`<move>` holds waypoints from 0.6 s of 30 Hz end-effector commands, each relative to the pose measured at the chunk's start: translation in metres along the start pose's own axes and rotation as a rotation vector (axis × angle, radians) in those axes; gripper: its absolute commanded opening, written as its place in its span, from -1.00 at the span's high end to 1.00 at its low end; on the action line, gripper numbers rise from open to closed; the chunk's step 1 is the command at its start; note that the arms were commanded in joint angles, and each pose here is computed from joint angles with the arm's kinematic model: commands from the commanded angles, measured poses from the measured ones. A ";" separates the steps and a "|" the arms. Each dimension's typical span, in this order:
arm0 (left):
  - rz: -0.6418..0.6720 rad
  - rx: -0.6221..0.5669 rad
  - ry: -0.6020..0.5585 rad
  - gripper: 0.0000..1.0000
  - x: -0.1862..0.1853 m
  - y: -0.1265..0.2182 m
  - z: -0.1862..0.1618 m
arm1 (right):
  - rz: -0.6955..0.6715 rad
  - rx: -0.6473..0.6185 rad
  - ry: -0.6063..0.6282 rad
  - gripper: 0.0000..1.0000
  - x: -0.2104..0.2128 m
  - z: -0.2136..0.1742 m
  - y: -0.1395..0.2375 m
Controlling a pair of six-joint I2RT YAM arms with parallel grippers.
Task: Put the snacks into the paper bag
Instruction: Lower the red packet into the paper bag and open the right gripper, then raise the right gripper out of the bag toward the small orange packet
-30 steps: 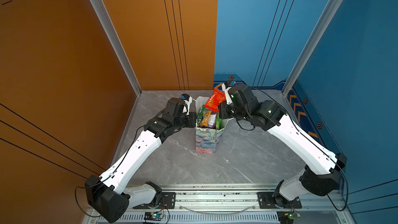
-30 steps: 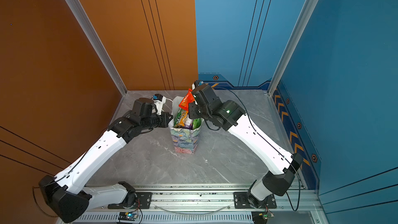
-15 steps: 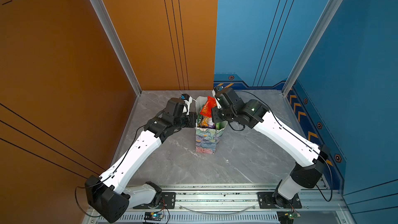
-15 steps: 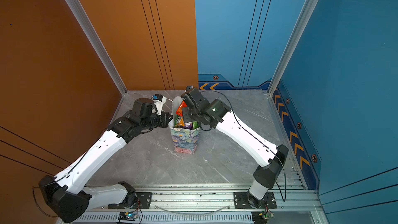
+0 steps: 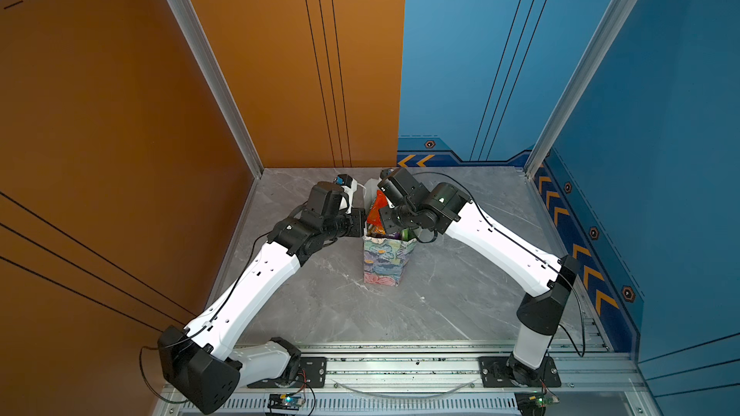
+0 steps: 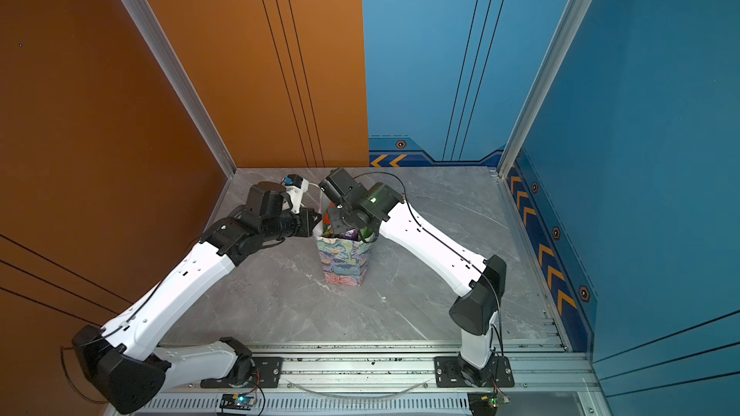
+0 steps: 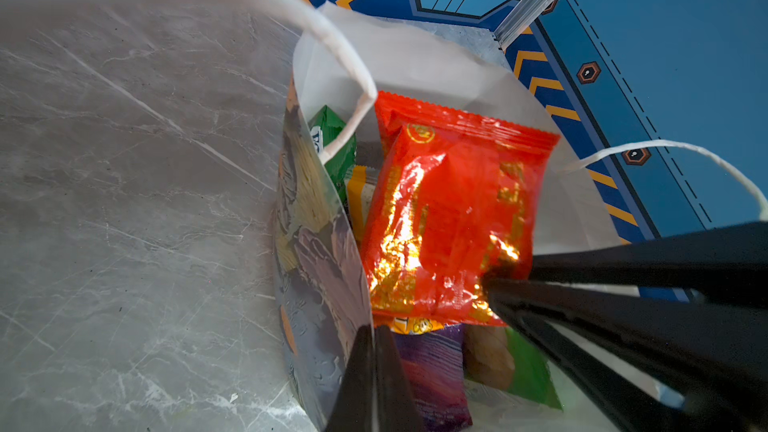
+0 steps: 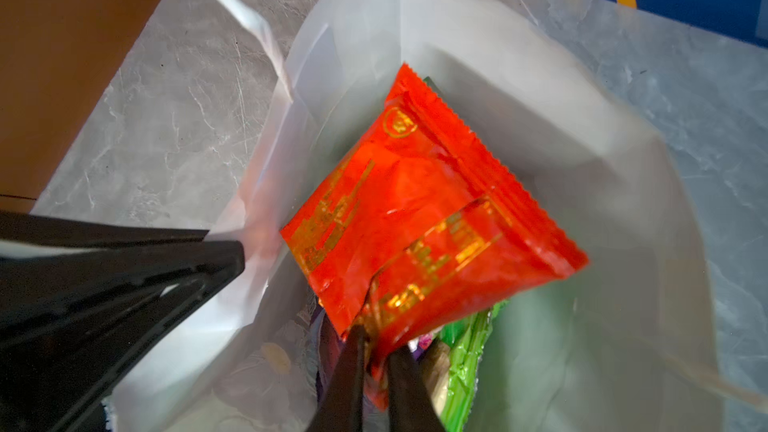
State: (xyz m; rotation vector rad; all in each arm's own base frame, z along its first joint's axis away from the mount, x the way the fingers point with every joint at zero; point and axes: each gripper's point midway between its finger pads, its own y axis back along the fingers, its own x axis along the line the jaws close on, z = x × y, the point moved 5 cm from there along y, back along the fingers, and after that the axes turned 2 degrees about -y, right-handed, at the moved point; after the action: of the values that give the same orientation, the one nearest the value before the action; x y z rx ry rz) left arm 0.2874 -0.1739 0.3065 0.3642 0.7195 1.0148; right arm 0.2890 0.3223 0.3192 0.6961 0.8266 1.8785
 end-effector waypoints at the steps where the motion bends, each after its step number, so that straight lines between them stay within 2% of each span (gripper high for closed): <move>1: -0.042 -0.070 -0.002 1.00 -0.006 0.007 0.014 | -0.032 -0.001 0.023 0.46 -0.002 0.001 0.006; 5: -0.044 -0.070 -0.002 1.00 -0.006 0.007 0.015 | -0.037 -0.028 0.021 0.31 -0.004 0.005 0.015; 12: -0.040 -0.070 -0.005 1.00 -0.006 0.006 0.014 | -0.037 -0.051 0.021 0.20 -0.006 0.008 0.024; 18: -0.037 -0.069 -0.004 1.00 -0.005 0.006 0.014 | 0.043 -0.090 -0.017 0.06 -0.005 0.014 0.037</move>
State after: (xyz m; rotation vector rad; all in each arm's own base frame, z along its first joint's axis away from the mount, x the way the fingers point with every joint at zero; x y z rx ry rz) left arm 0.2874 -0.1739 0.3065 0.3642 0.7196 1.0144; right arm 0.2888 0.3194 0.3286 0.6791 0.8042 1.8869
